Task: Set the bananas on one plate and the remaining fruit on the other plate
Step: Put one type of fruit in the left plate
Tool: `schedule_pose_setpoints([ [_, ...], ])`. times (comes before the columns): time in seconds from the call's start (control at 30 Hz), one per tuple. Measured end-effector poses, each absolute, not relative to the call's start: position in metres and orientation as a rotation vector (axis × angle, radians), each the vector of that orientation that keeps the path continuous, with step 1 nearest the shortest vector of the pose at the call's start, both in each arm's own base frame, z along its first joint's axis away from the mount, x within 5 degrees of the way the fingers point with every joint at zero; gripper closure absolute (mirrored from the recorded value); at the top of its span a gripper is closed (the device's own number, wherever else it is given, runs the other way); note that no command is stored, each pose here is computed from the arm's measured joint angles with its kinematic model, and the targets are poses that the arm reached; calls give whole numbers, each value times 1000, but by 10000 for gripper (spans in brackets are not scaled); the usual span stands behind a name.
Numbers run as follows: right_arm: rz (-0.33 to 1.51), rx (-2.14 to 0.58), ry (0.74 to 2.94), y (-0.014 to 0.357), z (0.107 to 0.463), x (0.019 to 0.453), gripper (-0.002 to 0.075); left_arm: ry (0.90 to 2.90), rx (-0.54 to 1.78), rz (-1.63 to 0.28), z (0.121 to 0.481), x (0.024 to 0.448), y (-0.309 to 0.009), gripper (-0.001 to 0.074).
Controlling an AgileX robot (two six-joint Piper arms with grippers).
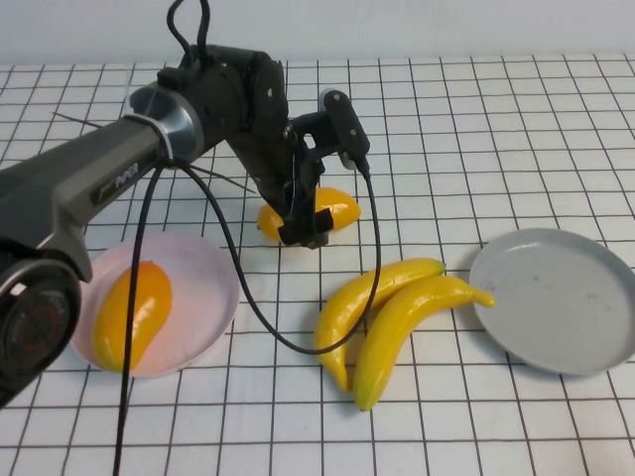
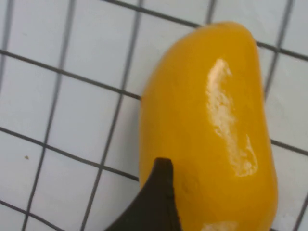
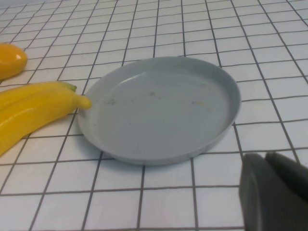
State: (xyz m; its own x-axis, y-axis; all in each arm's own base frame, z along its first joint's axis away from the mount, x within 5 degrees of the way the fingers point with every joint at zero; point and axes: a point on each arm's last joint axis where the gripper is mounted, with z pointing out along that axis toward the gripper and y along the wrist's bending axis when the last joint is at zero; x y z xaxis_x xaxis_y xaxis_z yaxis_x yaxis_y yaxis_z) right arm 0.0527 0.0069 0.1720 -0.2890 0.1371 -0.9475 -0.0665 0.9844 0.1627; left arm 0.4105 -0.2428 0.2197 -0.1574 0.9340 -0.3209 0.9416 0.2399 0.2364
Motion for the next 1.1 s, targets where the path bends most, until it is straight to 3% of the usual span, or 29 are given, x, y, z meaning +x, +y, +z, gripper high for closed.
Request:
schedule_pose_setpoints([
  [0.37,198,51,1854,7,172,53,742,2151,1682,-13,197,420,-246,69],
  [0.53,198,51,1854,7,172,53,742,2233,1566,-20,197,421,-245,188],
  [0.6,198,51,1854,7,172,53,742,2268,1524,-33,200,421,-245,237],
  [0.83,198,51,1854,7,172,53,742,2421,1483,-54,233,417,-242,239],
  [1.1,198,51,1854,7,172,53,742,2640,1071,-132,259,421,-197,239],
])
